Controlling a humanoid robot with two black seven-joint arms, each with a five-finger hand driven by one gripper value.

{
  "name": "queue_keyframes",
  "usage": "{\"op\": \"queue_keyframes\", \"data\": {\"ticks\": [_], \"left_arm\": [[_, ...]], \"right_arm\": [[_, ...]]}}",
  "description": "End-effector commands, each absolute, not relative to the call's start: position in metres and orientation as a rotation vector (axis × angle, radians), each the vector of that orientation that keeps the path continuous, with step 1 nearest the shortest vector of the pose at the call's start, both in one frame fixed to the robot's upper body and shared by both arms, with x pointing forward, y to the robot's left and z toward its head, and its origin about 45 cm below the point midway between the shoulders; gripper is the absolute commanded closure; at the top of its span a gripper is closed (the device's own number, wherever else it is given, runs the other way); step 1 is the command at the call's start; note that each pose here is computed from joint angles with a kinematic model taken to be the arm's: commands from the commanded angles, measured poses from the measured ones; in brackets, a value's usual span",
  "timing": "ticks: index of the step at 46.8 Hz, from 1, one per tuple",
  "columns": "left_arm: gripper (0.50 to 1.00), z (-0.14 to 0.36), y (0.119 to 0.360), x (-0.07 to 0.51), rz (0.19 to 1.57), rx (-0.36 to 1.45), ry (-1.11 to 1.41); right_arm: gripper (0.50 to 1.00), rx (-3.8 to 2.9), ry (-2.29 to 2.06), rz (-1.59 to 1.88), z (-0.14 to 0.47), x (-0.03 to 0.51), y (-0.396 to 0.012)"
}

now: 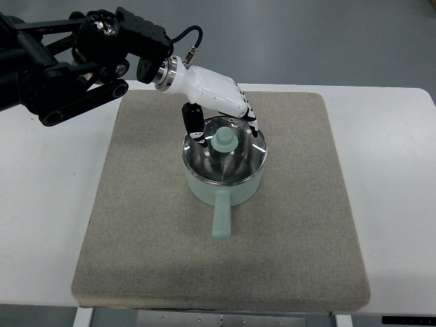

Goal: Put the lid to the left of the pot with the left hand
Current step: 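Close the left hand fingers around the mint-green lid knob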

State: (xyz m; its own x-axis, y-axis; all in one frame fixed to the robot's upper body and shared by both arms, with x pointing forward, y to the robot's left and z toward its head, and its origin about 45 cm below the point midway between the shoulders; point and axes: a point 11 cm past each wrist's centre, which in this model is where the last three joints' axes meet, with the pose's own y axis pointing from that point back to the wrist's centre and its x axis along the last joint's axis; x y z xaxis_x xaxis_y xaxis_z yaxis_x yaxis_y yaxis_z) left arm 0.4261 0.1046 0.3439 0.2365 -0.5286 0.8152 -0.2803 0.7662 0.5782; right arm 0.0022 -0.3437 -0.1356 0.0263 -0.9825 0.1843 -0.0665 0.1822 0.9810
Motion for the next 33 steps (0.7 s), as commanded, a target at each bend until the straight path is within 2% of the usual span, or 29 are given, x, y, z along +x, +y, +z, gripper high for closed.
{"op": "queue_keyframes", "data": {"ticks": [1,3,7,10,16,24,30,33], "left_arm": [[0.707,0.344,0.105,0.426,-0.192,0.734,-1.357],[0.716,0.344,0.105,0.426,-0.192,0.734,-1.357],[0.765,0.344,0.105,0.426,-0.192,0.734,-1.357],[0.829,0.345,0.104,0.426,-0.189,0.728,-1.358],[0.861,0.345,0.095,0.424,-0.197,0.708,-1.361],[0.870,0.345,0.095,0.423,-0.198,0.706,-1.358],[0.988,0.344,0.095,0.423,-0.201,0.709,-1.358],[1.000,0.344,0.096,0.423,-0.200,0.711,-1.355]], "right_arm": [[0.579,1.133,-1.313,-1.018,-0.136,0.002,-0.344],[0.579,1.133,-1.313,-1.018,-0.136,0.002,-0.344],[0.579,1.133,-1.313,-1.018,-0.136,0.002,-0.344],[0.579,1.133,-1.313,-1.018,-0.136,0.002,-0.344],[0.579,1.133,-1.313,-1.018,-0.136,0.002,-0.344],[0.579,1.133,-1.313,-1.018,-0.136,0.002,-0.344],[0.579,1.133,-1.313,-1.018,-0.136,0.002,-0.344],[0.579,1.133,-1.313,-1.018,-0.136,0.002,-0.344]]}}
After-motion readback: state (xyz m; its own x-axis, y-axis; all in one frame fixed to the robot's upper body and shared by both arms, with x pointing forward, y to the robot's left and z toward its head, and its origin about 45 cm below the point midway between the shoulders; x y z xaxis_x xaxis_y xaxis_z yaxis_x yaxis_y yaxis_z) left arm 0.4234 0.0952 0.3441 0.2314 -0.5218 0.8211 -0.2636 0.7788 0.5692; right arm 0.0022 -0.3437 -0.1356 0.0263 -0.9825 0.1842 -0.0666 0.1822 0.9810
